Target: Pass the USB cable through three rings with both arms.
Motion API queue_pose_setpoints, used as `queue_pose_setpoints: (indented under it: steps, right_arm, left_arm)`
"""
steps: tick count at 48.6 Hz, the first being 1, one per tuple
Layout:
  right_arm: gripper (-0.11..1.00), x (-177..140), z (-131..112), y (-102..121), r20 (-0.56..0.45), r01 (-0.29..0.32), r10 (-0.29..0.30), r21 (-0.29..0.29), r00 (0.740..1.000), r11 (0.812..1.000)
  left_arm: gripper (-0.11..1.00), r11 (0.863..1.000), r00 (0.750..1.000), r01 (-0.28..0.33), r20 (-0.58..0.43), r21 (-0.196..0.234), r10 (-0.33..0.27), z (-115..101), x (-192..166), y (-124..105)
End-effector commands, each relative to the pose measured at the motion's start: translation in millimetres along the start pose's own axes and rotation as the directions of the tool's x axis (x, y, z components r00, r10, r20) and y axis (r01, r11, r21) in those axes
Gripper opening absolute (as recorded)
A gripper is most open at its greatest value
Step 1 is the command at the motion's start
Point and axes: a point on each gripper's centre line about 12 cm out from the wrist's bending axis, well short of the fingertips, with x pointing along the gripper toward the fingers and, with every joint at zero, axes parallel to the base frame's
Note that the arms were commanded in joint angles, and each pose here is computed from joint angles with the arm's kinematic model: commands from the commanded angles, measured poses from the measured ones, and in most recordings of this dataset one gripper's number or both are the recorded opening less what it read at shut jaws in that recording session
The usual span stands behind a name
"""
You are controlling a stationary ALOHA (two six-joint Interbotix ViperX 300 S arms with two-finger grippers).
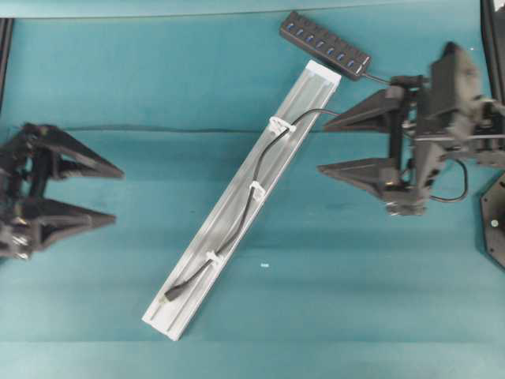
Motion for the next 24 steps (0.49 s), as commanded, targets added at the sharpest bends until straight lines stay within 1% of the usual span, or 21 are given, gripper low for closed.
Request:
queue_pose_setpoints:
  steps: [1, 8, 15, 24]
  right_arm:
    - [0.81, -9, 4, -2, 0.035, 0.005, -0.006, 0.014, 0.999, 1.000]
    - [0.81, -25, 4, -5, 0.071, 0.011, -0.012, 0.017, 0.997, 1.000]
    - [0.81, -39, 6, -4, 0.110, 0.006, -0.007, 0.016, 0.994, 1.000]
    - [0.81, -55, 4, -4, 0.143, 0.000, -0.002, 0.019, 0.990, 1.000]
  left_arm:
    - [0.91, 1.000, 0.999, -0.007, 0.042, 0.013, 0.006, 11, -4, 1]
    - [0.91, 0.999, 0.998, -0.012, 0.067, 0.032, 0.010, 18, -13, 1]
    - [0.91, 0.998, 0.998, -0.016, 0.069, 0.055, 0.012, 21, -19, 0]
    - [0.91, 0.996, 0.994, -0.019, 0.106, 0.084, 0.010, 29, -26, -1]
